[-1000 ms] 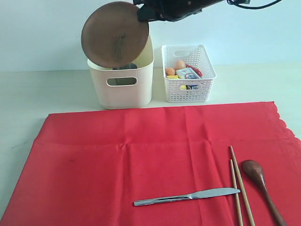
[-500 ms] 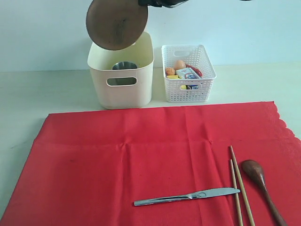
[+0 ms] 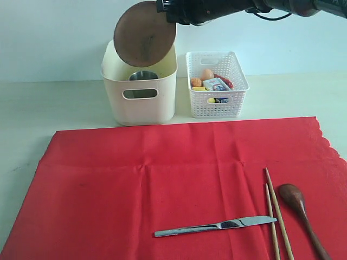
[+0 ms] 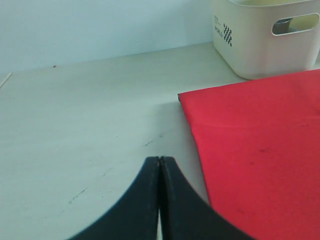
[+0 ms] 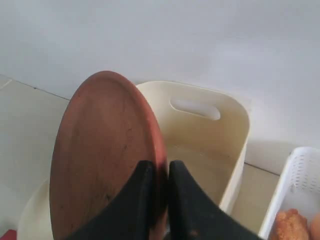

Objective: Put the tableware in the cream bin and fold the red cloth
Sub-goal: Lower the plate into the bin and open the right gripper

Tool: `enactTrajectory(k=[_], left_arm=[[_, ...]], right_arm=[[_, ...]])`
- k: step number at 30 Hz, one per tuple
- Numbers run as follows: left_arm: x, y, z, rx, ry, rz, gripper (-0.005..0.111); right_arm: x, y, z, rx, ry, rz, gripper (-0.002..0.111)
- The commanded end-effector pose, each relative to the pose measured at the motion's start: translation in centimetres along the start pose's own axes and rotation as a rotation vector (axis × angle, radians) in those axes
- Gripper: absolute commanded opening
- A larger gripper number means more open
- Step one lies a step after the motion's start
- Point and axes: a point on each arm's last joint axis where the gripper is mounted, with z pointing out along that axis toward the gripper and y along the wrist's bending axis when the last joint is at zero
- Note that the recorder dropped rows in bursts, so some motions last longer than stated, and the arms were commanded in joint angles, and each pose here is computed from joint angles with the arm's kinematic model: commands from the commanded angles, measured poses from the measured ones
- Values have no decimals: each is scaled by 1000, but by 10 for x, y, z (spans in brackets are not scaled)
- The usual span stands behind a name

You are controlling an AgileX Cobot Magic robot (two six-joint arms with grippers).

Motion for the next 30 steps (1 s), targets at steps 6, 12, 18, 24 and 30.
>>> enactTrajectory(k=[6,12,18,24,30], left_arm=[[0,0,0,4,-6,1,0],[0,0,0,4,-6,1,0],[0,0,0,4,-6,1,0],[0,0,0,4,-6,1,0],[0,0,0,4,-6,1,0]], right_arm=[[16,-17,22,40,-21,62,0],[25,-22,31,48,-9,78,0],[33,-24,37,38,0,122,9],[29,-23,34,37,-9,113,41],[16,-14,21,13,-18,99,65]])
